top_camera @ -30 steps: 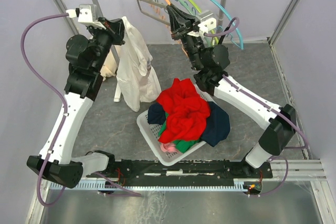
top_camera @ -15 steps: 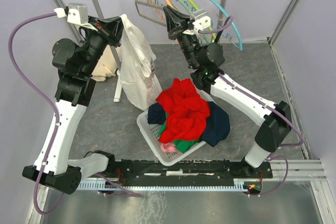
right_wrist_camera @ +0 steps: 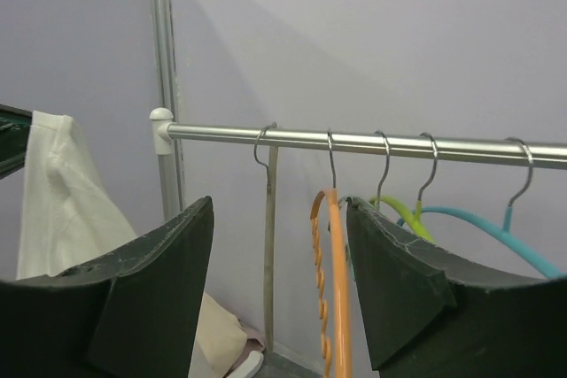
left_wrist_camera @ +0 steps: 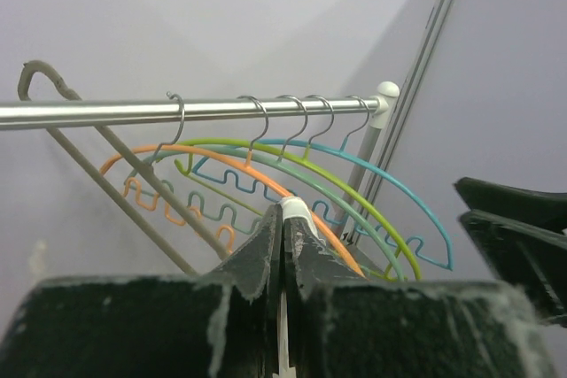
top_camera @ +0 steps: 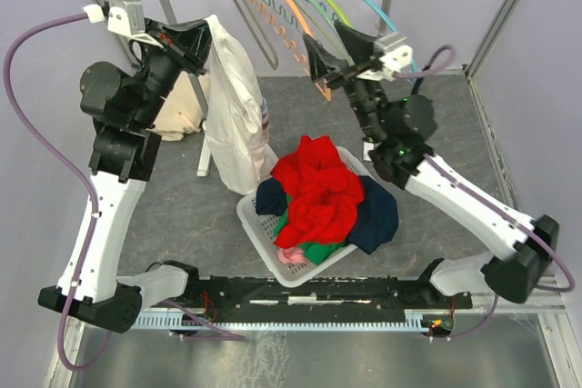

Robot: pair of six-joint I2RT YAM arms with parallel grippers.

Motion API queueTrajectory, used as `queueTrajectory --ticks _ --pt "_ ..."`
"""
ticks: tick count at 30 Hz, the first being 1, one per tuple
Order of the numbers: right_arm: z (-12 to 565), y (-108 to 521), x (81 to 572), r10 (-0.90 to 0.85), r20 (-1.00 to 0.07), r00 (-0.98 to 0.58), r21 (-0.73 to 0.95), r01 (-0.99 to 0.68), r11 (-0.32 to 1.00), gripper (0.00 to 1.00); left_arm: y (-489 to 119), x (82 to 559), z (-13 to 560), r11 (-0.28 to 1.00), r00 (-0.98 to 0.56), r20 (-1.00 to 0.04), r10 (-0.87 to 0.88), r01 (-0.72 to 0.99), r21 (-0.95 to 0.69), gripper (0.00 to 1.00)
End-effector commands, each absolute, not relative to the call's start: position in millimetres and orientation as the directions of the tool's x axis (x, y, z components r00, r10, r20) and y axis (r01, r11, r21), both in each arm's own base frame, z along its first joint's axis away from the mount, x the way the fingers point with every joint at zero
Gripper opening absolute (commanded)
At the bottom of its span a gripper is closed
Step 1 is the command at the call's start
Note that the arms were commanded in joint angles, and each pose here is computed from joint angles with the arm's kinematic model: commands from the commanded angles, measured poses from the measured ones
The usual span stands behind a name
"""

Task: Remove the t-shirt from the hanger
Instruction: Place the hanger on the clothesline.

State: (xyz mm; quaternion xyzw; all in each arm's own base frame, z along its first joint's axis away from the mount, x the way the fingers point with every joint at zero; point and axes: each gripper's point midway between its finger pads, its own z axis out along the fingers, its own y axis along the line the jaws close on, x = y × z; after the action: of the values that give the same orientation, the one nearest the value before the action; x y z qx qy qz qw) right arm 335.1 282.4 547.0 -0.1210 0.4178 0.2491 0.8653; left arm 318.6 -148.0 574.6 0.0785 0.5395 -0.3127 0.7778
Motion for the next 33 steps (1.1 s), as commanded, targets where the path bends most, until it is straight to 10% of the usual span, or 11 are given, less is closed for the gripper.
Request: queueTrajectory --ticks 1,33 --pt "558.3 257.8 307.4 0.341 -0.800 0.493 0.016 -0.551 0.835 0.69 -148.2 292.5 626.9 0.752 0.311 -0.830 -0.464 0.634 -0.183 0.03" --pt "411.6 384.7 292.9 0.081 -0.993 0.083 -0.031 -0.864 0.503 0.80 -184.0 242.2 668.4 0.466 0.202 -0.760 -0.618 0.873 -0.146 0.03"
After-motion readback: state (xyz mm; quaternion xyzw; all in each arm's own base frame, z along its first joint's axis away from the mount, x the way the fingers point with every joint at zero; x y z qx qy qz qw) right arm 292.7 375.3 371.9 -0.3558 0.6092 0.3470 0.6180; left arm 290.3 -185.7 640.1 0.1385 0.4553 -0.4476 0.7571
